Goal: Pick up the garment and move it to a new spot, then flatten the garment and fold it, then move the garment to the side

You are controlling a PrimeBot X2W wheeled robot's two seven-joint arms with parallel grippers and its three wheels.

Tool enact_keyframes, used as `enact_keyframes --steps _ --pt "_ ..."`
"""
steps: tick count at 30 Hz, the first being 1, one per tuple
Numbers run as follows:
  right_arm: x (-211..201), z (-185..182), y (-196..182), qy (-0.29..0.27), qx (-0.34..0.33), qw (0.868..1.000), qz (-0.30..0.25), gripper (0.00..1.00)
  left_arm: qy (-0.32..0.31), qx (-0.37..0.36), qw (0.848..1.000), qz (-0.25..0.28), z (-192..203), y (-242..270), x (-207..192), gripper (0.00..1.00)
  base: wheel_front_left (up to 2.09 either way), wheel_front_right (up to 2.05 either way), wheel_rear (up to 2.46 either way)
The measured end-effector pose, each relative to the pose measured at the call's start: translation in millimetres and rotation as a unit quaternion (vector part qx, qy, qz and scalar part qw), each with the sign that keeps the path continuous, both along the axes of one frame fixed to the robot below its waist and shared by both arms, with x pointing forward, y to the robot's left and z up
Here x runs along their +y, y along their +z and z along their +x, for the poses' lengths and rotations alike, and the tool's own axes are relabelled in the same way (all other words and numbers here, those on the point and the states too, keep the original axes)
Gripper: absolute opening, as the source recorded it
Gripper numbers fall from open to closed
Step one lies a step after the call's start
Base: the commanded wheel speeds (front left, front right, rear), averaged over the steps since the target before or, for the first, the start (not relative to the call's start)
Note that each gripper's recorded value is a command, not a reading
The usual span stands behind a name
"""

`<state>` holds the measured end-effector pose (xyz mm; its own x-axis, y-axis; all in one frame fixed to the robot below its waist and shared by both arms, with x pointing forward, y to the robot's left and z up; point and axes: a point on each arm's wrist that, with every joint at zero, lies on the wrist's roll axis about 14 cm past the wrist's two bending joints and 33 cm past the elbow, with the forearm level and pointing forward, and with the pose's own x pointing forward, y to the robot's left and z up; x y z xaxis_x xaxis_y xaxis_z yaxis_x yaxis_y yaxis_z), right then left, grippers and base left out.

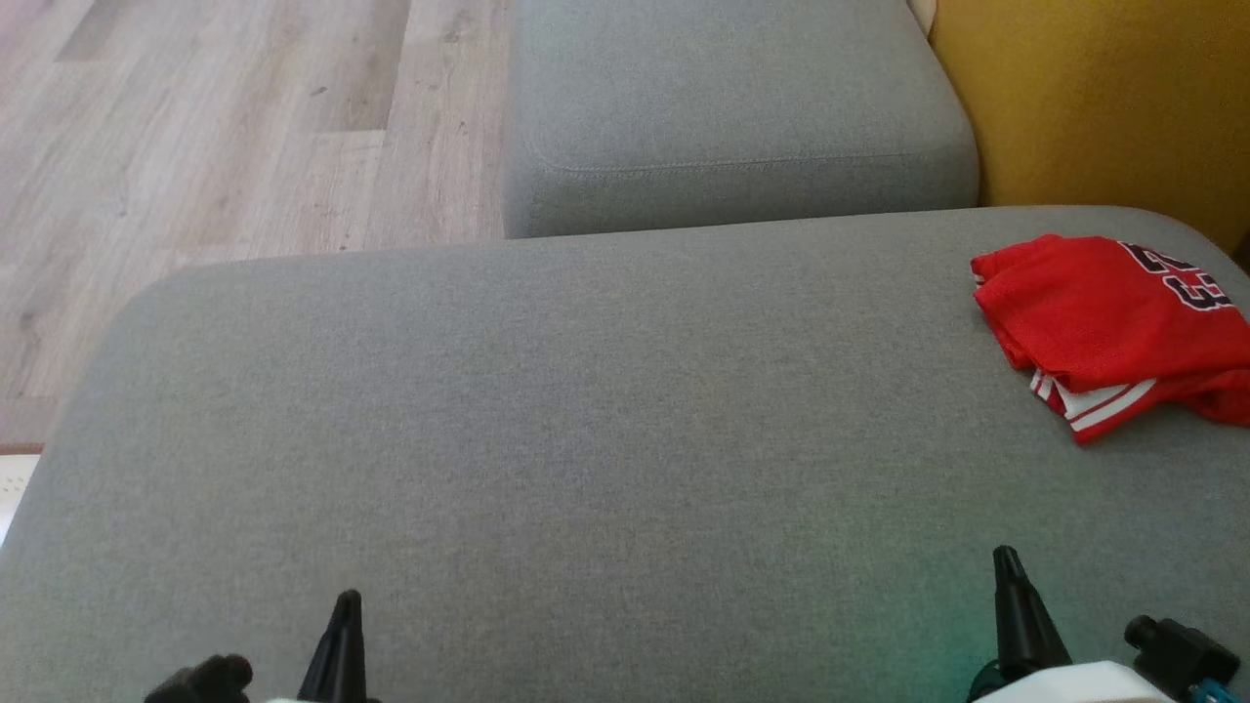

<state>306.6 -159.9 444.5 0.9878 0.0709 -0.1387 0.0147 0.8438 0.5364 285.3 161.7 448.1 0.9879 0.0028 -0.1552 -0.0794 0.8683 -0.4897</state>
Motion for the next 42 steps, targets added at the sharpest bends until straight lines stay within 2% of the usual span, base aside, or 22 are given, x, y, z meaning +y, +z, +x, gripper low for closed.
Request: enact_keyframes --steps 24,42 --pt "-13.9 17.3 4.0 -0.042 0.015 0.991 0.128 0.0 0.023 0.015 0.99 -0.136 21.2 0.0 7.8 0.0 0.0 0.0 0.0" --pt "-24.6 29.4 7.0 -0.072 0.019 0.969 0.236 0.0 0.039 0.017 0.968 -0.249 40.8 4.3 13.6 0.0 0.0 0.0 0.0"
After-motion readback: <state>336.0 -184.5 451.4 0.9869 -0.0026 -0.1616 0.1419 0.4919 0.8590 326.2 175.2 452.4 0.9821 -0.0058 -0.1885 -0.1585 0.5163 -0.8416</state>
